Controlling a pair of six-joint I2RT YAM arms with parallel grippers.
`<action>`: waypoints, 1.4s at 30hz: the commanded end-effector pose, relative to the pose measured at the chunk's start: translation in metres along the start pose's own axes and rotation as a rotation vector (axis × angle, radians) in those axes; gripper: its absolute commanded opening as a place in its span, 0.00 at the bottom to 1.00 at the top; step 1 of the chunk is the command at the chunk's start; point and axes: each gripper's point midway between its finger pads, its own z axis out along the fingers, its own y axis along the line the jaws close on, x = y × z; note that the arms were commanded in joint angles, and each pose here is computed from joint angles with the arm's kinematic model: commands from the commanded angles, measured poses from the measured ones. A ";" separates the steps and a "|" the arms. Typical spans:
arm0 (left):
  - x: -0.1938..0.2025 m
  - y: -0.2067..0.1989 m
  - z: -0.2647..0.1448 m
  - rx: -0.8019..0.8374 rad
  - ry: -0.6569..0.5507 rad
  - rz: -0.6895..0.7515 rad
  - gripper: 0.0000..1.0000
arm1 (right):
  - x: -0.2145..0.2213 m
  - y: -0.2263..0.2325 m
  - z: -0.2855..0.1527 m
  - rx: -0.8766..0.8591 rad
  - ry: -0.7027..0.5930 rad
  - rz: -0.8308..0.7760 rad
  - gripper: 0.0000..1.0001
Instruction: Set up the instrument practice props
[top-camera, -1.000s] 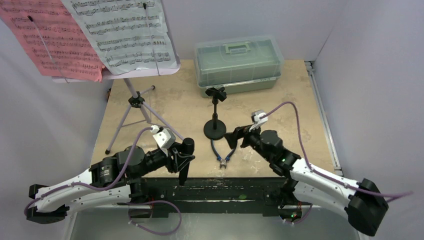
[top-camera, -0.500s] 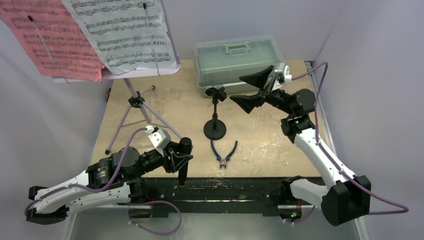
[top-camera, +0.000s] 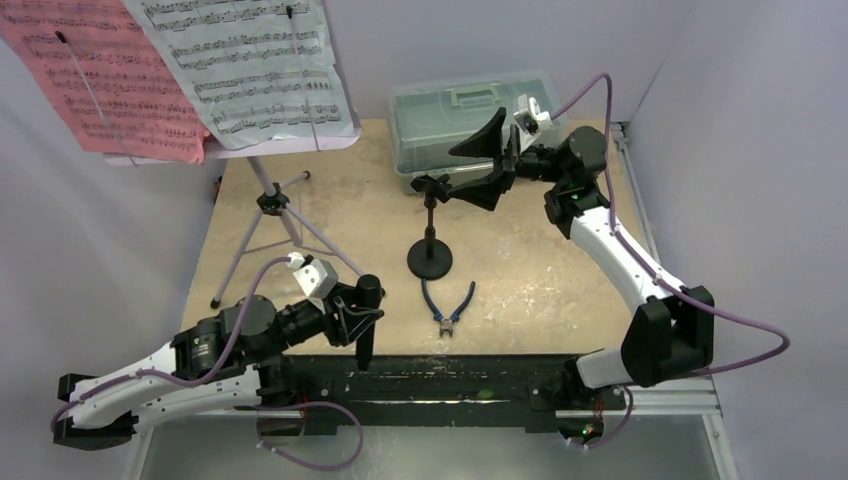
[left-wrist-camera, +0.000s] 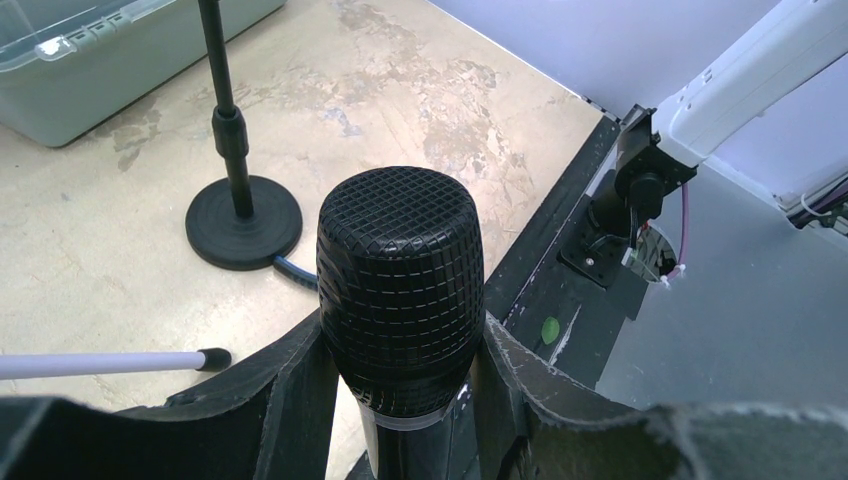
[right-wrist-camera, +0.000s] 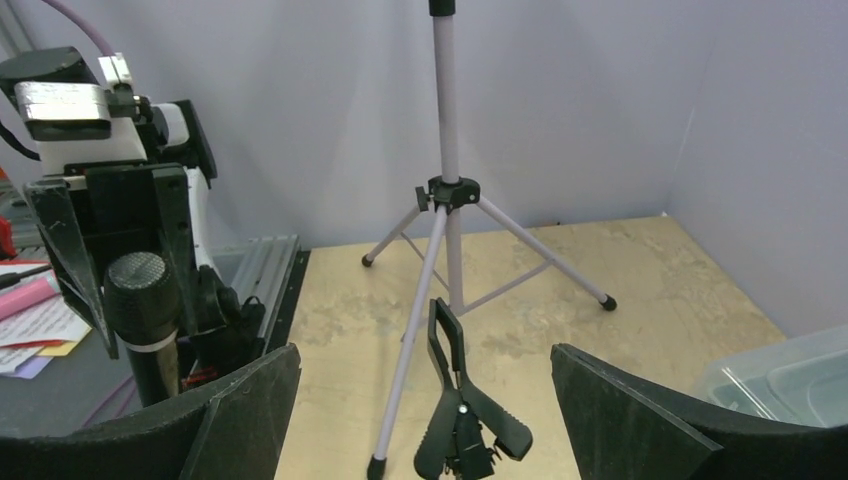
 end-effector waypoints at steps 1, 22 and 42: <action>-0.011 -0.003 0.004 -0.001 -0.041 -0.022 0.00 | -0.006 -0.003 0.002 -0.032 0.016 -0.070 0.99; -0.007 0.001 0.010 -0.029 -0.018 -0.005 0.00 | 0.042 -0.017 0.011 -0.141 -0.071 0.101 0.99; -0.008 0.001 0.009 -0.024 -0.024 -0.005 0.00 | 0.069 -0.027 0.024 -0.049 0.009 0.085 0.93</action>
